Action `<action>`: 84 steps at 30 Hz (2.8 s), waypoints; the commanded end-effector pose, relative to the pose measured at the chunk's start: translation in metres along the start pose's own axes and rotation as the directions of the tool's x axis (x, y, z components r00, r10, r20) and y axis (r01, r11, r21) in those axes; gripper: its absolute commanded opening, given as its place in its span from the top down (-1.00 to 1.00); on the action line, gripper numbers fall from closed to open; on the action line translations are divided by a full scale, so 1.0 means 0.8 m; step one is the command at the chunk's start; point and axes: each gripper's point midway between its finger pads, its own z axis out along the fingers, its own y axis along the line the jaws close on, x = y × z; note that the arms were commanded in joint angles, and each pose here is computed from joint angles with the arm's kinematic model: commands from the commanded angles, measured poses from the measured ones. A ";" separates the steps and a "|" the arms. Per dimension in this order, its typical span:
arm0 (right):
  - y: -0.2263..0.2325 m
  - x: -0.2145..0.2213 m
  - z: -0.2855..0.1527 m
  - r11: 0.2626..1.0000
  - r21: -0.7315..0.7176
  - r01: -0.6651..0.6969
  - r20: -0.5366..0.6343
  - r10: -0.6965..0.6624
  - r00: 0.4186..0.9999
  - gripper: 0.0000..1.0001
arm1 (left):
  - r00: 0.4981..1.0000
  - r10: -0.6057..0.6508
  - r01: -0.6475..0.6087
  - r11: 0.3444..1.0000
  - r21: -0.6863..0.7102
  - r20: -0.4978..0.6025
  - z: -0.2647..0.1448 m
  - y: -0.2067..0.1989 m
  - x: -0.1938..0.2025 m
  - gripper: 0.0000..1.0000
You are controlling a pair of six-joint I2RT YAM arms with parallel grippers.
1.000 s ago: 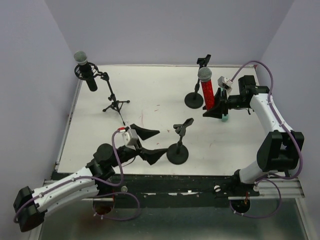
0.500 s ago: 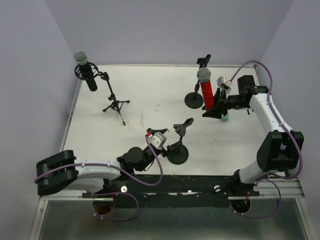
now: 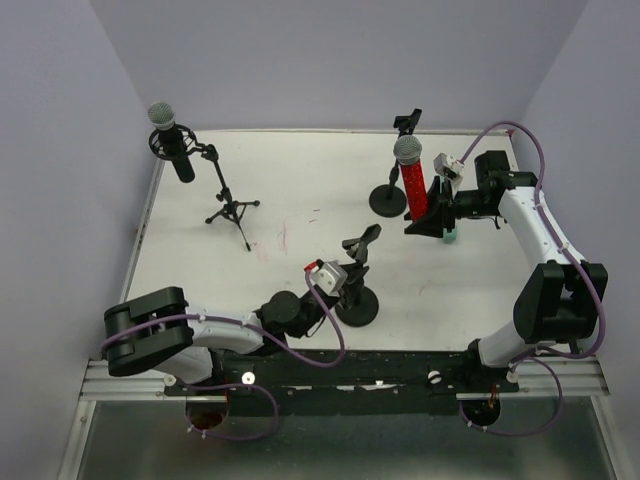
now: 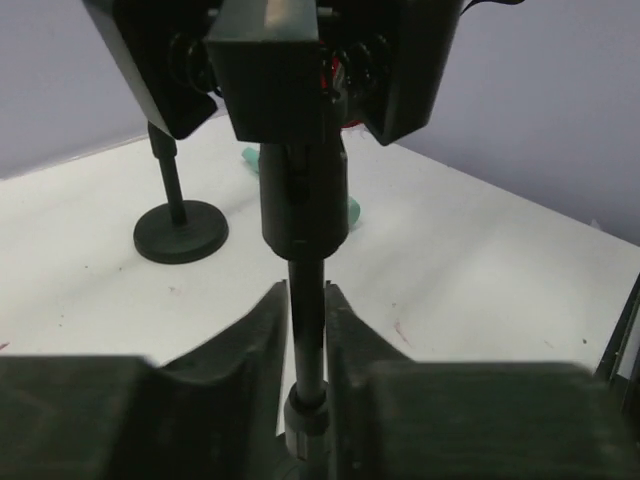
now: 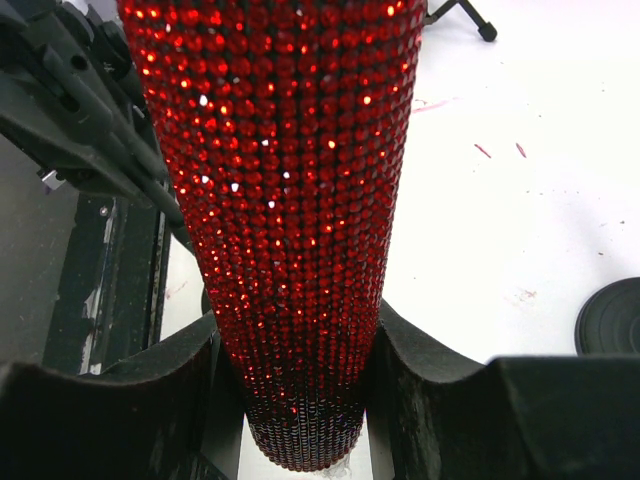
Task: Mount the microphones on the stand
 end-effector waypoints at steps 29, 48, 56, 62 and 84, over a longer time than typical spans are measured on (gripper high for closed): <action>-0.003 -0.004 0.002 1.000 -0.009 0.013 0.005 -0.013 1.000 1.00 | 0.988 -0.058 0.131 0.808 0.574 -0.143 -0.005 -0.001 0.009 0.22; 0.009 -0.004 0.001 0.997 -0.025 0.069 -0.010 -0.069 0.998 1.00 | 0.998 0.060 -0.056 0.940 0.338 -0.001 -0.089 0.050 -0.053 -0.97; 0.046 -0.022 0.010 0.985 -0.088 0.145 0.037 -0.142 0.989 0.99 | 0.997 0.054 -0.067 0.938 0.341 0.049 -0.073 0.045 -0.119 -0.97; 0.059 -0.028 0.008 0.981 -0.081 0.178 0.058 -0.173 0.983 1.00 | 0.999 0.029 -0.043 0.923 0.382 0.043 -0.047 0.035 -0.140 -0.97; 0.076 -0.029 0.021 0.971 -0.132 0.198 0.054 -0.192 0.980 0.99 | 1.000 -0.022 0.020 0.859 0.511 -0.001 -0.007 0.004 -0.130 -0.95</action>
